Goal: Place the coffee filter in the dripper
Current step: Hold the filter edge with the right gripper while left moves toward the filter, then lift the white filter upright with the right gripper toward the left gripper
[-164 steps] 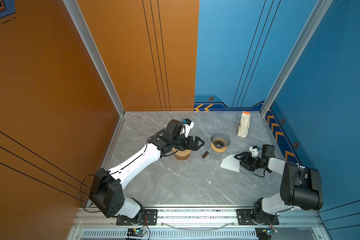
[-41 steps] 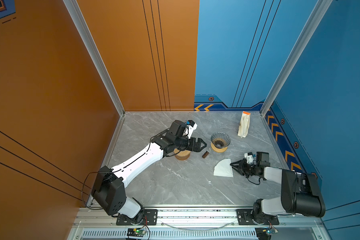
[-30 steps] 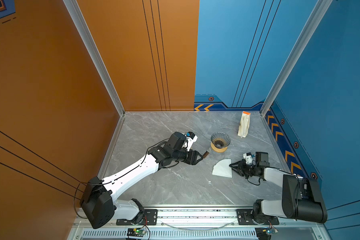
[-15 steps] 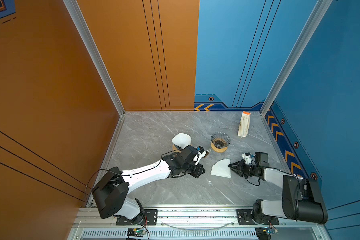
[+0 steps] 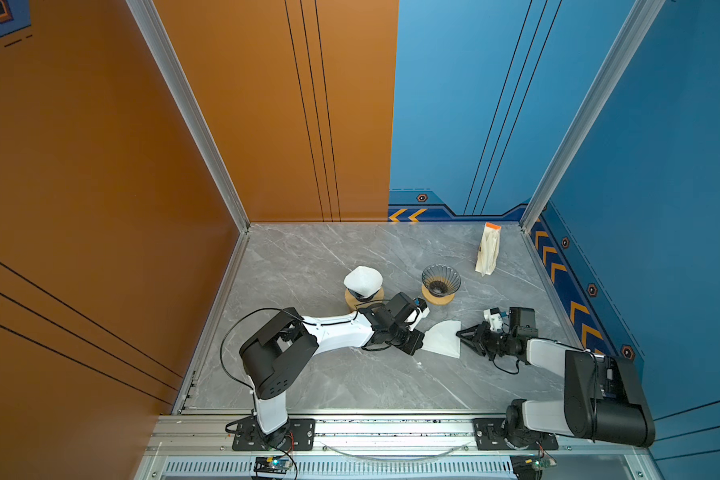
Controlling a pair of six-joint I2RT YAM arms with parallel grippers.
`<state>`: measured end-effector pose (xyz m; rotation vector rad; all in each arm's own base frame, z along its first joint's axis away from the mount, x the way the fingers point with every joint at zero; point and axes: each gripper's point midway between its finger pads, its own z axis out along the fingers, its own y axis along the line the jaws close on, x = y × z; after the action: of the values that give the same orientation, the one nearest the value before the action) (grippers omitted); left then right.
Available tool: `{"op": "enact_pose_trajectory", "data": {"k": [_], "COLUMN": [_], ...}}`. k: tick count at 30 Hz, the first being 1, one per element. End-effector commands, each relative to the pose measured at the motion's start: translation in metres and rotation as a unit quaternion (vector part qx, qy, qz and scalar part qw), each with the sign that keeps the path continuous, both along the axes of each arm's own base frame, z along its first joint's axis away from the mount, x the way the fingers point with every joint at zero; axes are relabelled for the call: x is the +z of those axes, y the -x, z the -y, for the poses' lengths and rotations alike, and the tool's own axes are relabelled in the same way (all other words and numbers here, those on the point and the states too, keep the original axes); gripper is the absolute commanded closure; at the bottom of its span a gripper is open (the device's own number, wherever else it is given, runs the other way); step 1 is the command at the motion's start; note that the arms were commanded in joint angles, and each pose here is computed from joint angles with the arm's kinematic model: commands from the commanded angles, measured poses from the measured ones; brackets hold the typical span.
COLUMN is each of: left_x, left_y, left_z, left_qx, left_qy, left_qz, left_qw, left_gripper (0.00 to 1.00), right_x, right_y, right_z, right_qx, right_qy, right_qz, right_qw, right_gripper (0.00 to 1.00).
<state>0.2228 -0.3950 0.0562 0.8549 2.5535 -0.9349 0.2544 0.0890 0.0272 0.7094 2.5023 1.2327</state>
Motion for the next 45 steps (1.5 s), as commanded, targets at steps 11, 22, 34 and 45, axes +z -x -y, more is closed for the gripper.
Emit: {"op": "enact_pose_trajectory", "data": {"k": [11,22,34,45], "left_x": [-0.029,-0.052,-0.065,-0.057], "left_y": [0.001,-0.002,0.001,0.004], "left_z": [0.003,-0.010,-0.014,-0.015], "left_qx": [-0.009,0.004,0.005,0.002], "left_qy": [-0.016,-0.039,-0.049,-0.046], "left_qz": [-0.033,-0.063,-0.079,-0.079], "left_qw": [0.999,0.997,0.996,0.996], "left_gripper": [0.96,0.99,1.00,1.00], "right_x": [-0.001,-0.004,-0.006,0.003], "right_y": [0.003,0.004,0.002,0.000], "right_z": [-0.008,-0.015,-0.025,-0.022], "right_qx": [0.009,0.018,0.026,0.018], "right_qy": [-0.022,-0.041,-0.040,-0.023], "right_qz": [0.002,0.000,-0.001,0.020], "right_qw": [1.000,0.999,0.999,0.999], "right_gripper": [0.77,0.70,0.65,0.96]}}
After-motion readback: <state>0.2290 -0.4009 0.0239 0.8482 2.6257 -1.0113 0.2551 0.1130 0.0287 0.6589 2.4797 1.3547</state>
